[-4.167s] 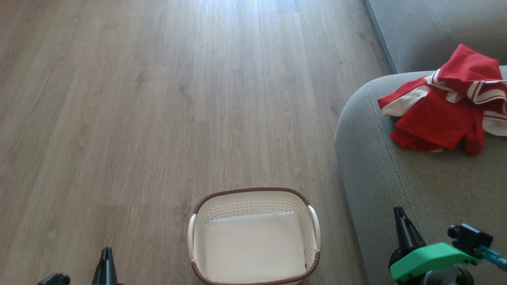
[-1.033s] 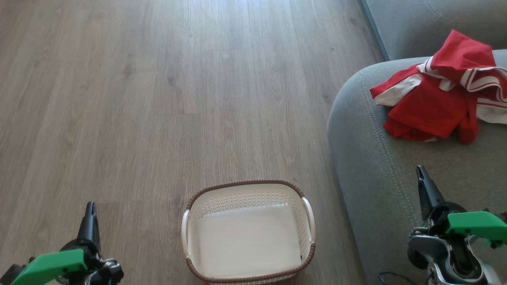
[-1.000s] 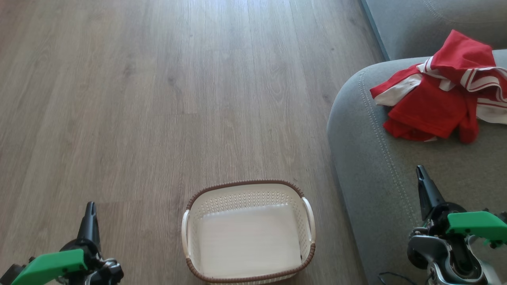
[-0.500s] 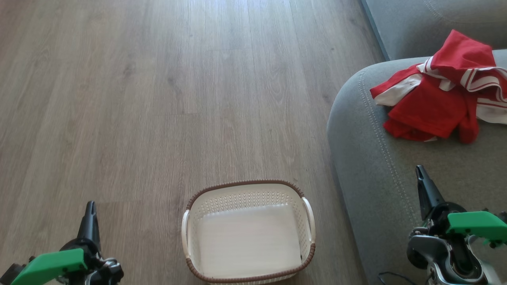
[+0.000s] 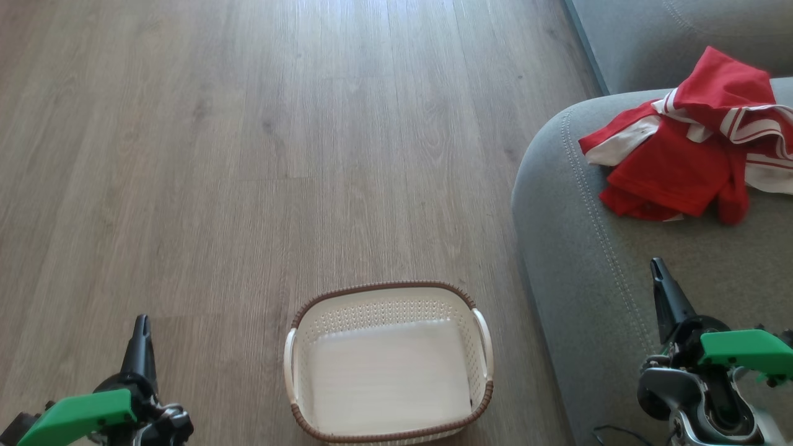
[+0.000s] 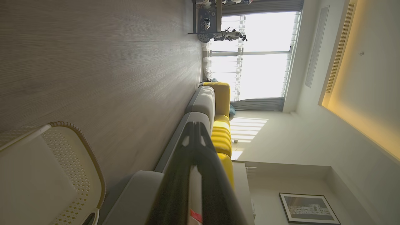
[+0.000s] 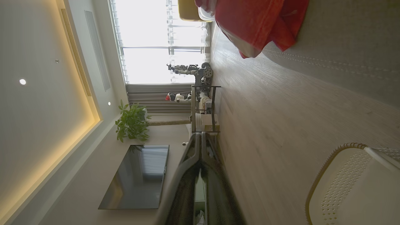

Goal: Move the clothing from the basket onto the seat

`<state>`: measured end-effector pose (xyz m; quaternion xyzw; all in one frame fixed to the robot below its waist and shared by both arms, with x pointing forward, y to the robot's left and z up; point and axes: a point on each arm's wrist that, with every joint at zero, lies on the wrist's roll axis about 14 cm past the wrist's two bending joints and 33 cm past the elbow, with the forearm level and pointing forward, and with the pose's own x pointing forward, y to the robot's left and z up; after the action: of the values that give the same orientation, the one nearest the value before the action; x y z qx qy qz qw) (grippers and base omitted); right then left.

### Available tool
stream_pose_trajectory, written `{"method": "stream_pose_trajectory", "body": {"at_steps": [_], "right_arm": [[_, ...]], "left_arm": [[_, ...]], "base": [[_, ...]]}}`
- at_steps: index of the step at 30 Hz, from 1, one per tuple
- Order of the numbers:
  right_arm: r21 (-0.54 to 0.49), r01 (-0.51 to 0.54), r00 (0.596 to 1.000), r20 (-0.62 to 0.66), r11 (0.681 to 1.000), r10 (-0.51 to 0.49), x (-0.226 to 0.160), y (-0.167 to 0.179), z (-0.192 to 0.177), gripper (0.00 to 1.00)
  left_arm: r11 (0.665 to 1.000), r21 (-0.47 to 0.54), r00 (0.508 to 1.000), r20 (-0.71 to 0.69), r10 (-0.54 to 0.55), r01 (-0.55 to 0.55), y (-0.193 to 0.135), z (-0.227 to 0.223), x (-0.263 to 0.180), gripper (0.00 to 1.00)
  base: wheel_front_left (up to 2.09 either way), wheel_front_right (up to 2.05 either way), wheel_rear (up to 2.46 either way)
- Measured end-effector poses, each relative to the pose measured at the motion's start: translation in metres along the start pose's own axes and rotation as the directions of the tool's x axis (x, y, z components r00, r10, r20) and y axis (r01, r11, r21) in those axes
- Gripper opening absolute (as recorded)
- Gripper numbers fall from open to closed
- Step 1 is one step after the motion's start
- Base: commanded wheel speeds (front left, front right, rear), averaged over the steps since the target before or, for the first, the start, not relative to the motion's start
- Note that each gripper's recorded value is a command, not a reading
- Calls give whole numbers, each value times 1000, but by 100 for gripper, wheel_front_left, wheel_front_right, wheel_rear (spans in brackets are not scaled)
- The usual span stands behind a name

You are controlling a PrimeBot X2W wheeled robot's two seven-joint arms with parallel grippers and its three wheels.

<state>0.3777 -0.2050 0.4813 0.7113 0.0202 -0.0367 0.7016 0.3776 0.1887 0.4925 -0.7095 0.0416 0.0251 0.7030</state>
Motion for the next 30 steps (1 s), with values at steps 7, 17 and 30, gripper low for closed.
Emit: {"method": "stream_pose_trajectory", "body": {"at_steps": [7,17,30], "right_arm": [[-5,-2,1000,1,1000,2,0,1,1,0],[4,-2,1000,3,1000,2,0,1,0,0],[1,-2,1000,-1,1000,2,0,1,-1,0]], "left_arm": [[1000,0,1000,0,0,0,0,0,0,0],[1000,0,1000,0,0,0,0,0,0,0],[1000,0,1000,0,0,0,0,0,0,0]], "base": [[0,0,0],[0,0,0],[0,0,0]]}}
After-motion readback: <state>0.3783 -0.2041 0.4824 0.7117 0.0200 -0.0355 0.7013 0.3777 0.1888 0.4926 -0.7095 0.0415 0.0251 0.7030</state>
